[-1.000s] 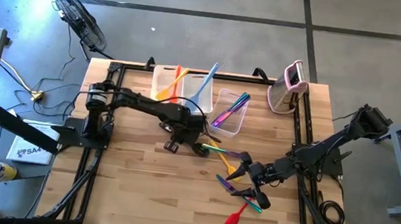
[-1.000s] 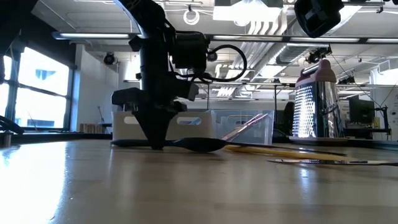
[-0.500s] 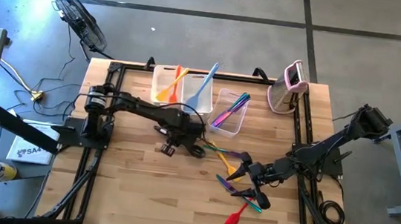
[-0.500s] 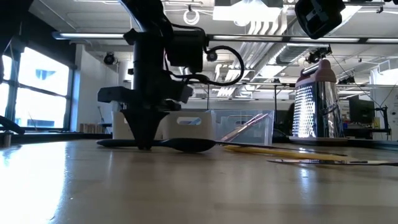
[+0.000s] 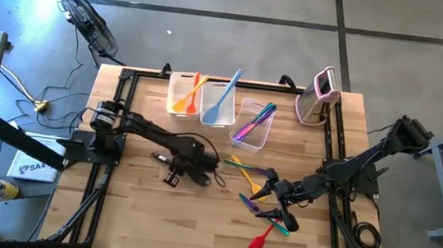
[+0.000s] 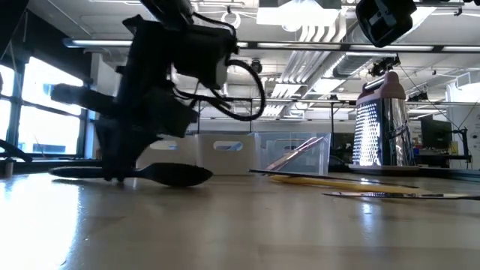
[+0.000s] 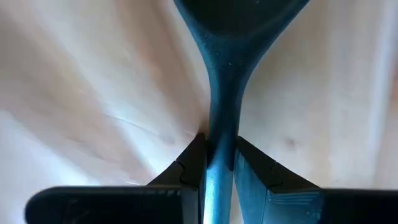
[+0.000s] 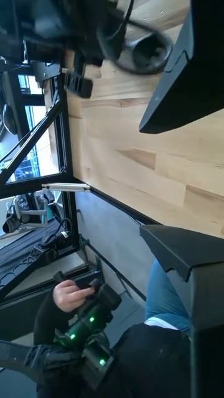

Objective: Pick & Place Kitchen Items
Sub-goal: Put the black serving spoon into the right white bin

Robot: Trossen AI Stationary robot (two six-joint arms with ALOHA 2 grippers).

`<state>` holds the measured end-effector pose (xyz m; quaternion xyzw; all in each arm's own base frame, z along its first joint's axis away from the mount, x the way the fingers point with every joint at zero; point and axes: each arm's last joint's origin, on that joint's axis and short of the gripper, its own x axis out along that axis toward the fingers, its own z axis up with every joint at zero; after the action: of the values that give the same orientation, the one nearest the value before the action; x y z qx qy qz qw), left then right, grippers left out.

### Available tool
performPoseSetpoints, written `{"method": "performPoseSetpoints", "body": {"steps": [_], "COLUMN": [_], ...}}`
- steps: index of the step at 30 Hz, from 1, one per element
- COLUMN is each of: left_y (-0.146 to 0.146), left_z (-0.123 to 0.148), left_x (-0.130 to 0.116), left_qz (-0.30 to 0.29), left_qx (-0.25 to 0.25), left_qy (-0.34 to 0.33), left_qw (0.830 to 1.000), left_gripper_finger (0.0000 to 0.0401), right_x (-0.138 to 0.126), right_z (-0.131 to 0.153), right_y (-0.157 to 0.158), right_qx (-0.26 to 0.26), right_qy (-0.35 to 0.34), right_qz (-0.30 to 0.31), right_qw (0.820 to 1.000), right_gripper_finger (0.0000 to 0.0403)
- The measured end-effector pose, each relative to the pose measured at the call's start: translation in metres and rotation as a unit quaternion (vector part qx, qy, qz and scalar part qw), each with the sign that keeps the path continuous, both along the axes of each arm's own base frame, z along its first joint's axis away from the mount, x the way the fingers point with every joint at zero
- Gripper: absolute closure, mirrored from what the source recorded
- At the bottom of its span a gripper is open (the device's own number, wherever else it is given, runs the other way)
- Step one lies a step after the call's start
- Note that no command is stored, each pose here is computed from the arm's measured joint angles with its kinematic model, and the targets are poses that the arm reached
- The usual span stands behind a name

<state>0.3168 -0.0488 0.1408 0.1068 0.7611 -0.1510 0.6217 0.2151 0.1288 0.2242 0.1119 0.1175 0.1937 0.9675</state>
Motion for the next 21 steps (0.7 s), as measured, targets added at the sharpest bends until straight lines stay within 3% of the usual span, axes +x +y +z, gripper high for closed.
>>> {"method": "performPoseSetpoints", "body": {"steps": [6,15,21], "left_y": [-0.01,-0.027,-0.027], "left_z": [0.028,0.068,0.104], "left_x": [-0.009,-0.023,-0.026], "left_qz": [0.064,0.09,0.14], "left_qx": [-0.037,0.011,0.043], "left_qy": [-0.023,-0.111,-0.248], "left_qw": [0.997,0.99,0.958], "left_gripper_finger": [0.0354,0.0354,0.0354], "right_x": [0.0,0.0,0.0], "right_z": [0.0,0.0,0.0], "right_y": [0.0,0.0,0.001], "right_qx": [0.0,0.004,0.011], "right_qy": [0.0,0.001,0.004], "right_qz": [0.002,0.001,0.0], "right_qw": [1.0,1.0,1.0], "right_gripper_finger": [0.0156,0.0156,0.0156]}}
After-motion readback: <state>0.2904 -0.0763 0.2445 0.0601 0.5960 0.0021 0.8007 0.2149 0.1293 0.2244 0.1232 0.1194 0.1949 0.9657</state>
